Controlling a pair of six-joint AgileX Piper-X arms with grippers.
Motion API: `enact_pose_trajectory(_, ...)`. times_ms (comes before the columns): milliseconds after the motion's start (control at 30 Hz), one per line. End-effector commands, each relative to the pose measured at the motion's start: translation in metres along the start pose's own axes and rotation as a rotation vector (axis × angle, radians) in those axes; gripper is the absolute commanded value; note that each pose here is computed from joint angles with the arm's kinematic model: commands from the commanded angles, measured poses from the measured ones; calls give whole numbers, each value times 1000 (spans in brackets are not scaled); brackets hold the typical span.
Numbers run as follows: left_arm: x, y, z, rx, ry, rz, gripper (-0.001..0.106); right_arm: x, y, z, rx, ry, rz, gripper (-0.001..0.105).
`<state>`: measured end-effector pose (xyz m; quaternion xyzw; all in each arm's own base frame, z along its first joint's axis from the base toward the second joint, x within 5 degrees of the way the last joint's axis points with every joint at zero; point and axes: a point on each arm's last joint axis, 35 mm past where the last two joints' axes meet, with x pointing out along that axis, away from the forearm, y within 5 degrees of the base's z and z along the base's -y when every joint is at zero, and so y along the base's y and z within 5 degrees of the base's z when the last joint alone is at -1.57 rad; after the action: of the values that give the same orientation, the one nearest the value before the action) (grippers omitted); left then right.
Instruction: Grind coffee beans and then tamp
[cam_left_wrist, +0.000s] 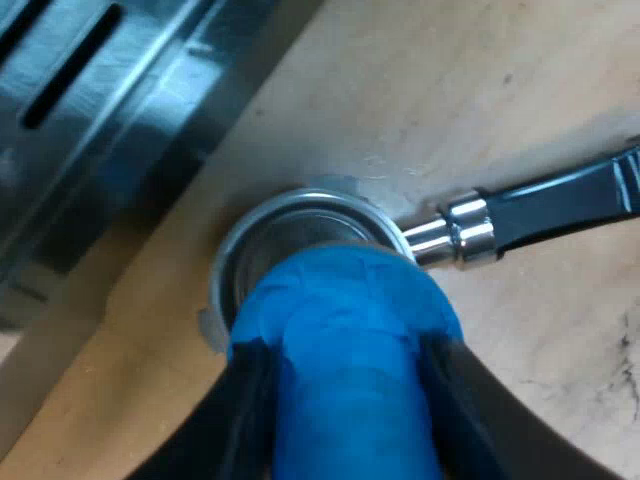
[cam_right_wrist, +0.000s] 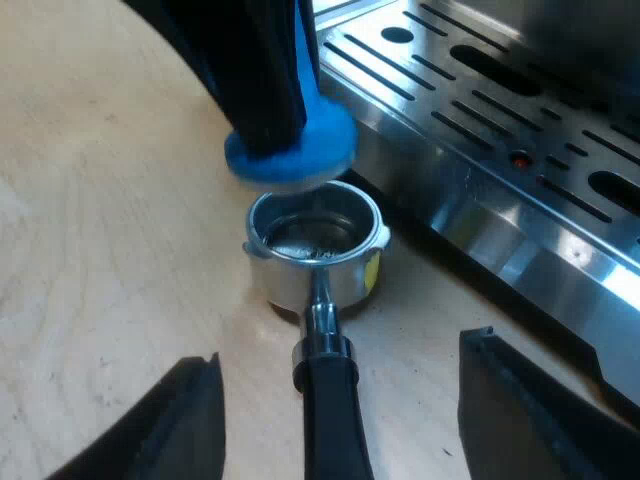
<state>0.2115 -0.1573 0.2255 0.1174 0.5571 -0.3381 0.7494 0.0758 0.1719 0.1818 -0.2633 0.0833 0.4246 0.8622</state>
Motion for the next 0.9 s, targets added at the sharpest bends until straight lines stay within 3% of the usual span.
enact_pose_trajectory(33,2,0,3,10,-5,4,1,0,-1,3,-7,-17,-3,54)
enact_pose_trajectory(467,15,3,7,7,9,1,1,0,-1,3,-7,-17,-3,54)
enact_pose_trajectory(667,15,1,7,8,4,-42,1,0,-1,3,-7,-17,-3,54)
enact_pose_trajectory(900,15,2,7,8,3,-17,1,0,-1,3,-7,-17,-3,54)
